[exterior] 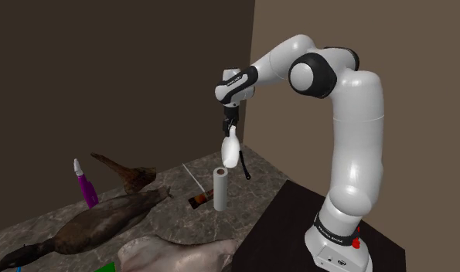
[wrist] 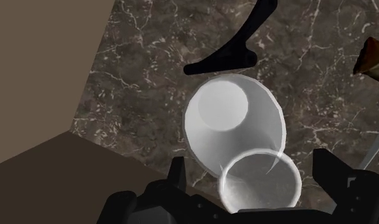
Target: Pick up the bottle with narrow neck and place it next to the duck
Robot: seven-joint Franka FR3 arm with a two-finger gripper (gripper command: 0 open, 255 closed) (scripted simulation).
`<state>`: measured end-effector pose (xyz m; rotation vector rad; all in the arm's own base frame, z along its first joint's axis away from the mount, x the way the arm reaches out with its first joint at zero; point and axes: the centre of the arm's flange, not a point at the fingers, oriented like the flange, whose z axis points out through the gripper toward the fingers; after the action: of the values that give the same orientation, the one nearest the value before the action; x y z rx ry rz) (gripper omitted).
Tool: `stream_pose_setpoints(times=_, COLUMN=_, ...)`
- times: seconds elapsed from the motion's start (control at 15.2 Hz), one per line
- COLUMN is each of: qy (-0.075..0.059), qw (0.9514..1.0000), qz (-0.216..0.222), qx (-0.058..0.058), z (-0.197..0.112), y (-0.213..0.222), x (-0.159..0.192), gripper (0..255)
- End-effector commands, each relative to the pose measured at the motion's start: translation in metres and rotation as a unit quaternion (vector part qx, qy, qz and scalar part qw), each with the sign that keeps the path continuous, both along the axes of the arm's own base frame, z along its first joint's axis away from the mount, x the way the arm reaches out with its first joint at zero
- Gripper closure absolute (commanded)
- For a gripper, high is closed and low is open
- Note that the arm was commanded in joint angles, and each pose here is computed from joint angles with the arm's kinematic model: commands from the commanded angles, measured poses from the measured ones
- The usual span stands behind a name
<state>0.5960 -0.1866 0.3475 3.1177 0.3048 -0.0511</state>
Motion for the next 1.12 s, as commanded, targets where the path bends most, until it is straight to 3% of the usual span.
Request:
stream_pose_setpoints(times=0.0, qy=0.000, qw=1.0000, qz=0.000, qx=0.000, z=0.000, y=0.000, x=0.000, gripper=0)
stream_pose_setpoints(times=0.07, qy=0.000, qw=1.0000, qz=0.000, qx=0.000, z=0.000, y=0.000, x=0.000, gripper=255)
stream_pose_setpoints(times=0.66, qy=0.000, qw=1.0000, qz=0.000, qx=0.000, z=0.000, y=0.000, x=0.000, gripper=255)
stream_pose_setpoints(times=1.06, qy=0.000, qw=1.0000, qz=0.000, qx=0.000, z=0.032, y=0.000, x=0.000, gripper=255)
